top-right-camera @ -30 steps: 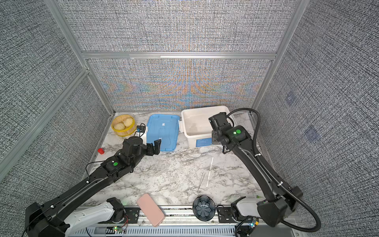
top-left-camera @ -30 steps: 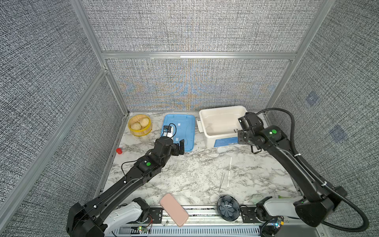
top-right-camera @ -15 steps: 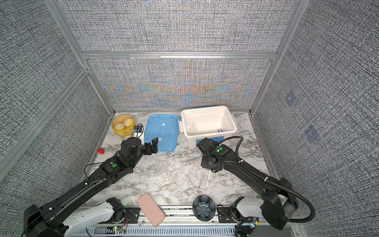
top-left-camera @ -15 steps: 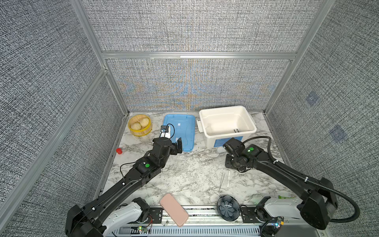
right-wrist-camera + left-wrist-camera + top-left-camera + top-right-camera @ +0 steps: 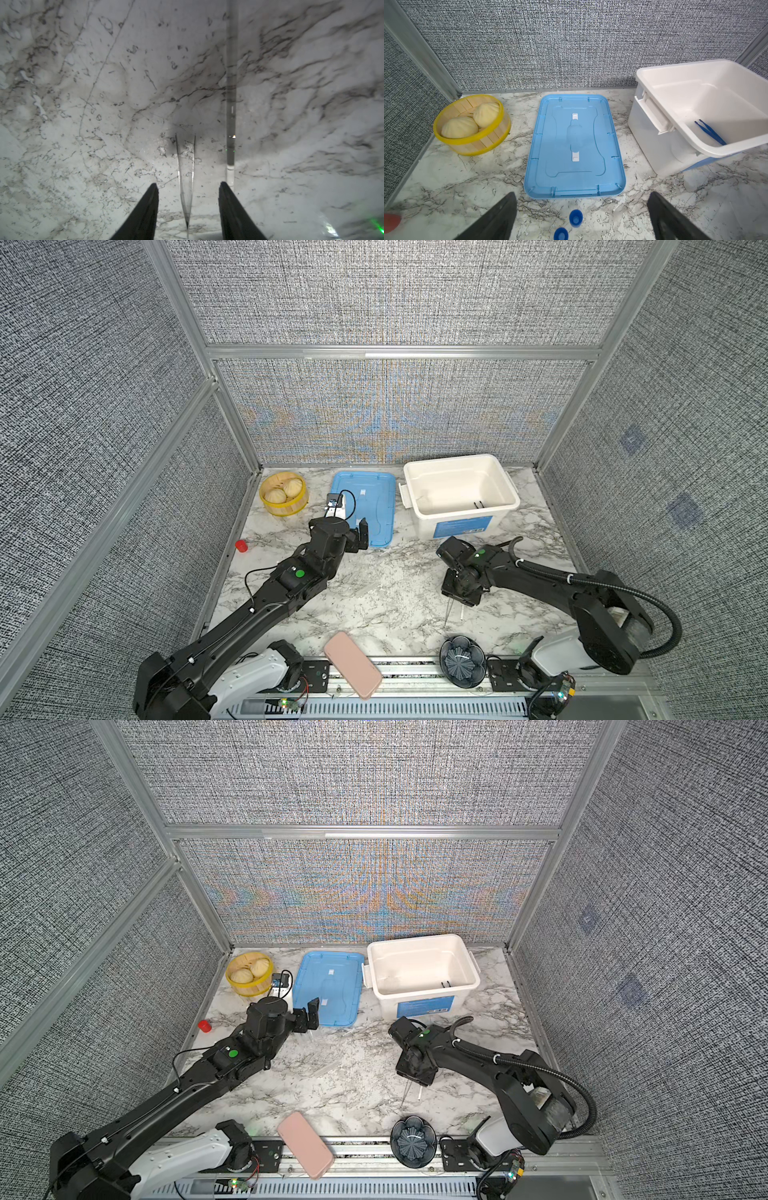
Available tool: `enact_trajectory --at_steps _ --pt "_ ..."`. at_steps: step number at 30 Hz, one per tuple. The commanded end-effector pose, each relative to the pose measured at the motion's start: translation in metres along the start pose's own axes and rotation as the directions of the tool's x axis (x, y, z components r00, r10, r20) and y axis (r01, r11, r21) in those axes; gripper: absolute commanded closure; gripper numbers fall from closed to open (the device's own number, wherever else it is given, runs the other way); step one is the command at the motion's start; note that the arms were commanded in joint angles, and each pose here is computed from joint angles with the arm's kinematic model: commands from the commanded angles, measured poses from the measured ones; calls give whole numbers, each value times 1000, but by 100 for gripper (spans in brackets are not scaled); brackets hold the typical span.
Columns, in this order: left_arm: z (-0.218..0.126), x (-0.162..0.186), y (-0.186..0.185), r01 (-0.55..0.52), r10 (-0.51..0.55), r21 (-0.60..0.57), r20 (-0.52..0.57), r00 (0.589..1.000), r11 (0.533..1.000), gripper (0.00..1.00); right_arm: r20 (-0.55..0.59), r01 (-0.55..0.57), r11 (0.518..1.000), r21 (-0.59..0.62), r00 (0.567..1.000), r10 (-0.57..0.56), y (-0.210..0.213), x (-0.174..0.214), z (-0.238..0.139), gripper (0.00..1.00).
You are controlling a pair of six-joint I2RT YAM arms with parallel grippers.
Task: Organize the chemistry lab equipment
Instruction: 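Move the right gripper to the thin glass pipette and grasp it, then lift the pipette and carry it over the white bin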
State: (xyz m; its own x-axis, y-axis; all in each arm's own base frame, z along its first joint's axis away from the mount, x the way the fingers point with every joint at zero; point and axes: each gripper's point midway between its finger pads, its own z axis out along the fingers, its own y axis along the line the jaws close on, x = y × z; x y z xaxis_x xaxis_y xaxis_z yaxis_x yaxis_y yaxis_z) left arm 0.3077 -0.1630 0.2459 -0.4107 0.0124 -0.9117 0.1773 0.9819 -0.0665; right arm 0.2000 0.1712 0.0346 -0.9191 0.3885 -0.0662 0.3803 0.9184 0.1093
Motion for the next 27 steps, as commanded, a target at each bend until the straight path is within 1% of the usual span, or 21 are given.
enact_trajectory --at_steps 1,5,11,13,15,18,23,24,27 --pt "3 0 2 -9 9 -17 -1 1000 1000 1 -26 -19 1000 -13 999 18 6 4 5 53" --pt "4 -3 -1 -4 4 -13 -4 1000 1000 1 -33 -16 1000 -12 999 15 8 4 10 54" --pt "6 0 0 8 -8 -20 -10 1000 1000 1 -45 -24 999 35 999 26 -3 7 18 59" --pt "7 -1 -1 7 -7 -17 -12 1000 1000 1 -60 -28 996 81 998 33 -11 9 25 63" --pt "7 -1 -2 2 -2 -15 -20 1000 1000 1 -77 -27 995 96 996 35 -13 11 31 68" --pt "9 0 -3 -5 4 -15 -30 1000 1000 1 -88 -31 996 85 995 39 -11 11 36 77" --pt "8 -3 -3 -4 4 -15 -23 1000 1000 1 -77 -24 997 76 997 30 -10 7 34 88" --pt "8 -3 -3 -5 4 -15 -25 1000 1000 1 -78 -22 997 75 997 28 -9 7 34 92" --pt "8 -4 -4 0 0 -13 -25 1000 1000 1 -75 -17 998 66 997 21 -7 6 33 94"
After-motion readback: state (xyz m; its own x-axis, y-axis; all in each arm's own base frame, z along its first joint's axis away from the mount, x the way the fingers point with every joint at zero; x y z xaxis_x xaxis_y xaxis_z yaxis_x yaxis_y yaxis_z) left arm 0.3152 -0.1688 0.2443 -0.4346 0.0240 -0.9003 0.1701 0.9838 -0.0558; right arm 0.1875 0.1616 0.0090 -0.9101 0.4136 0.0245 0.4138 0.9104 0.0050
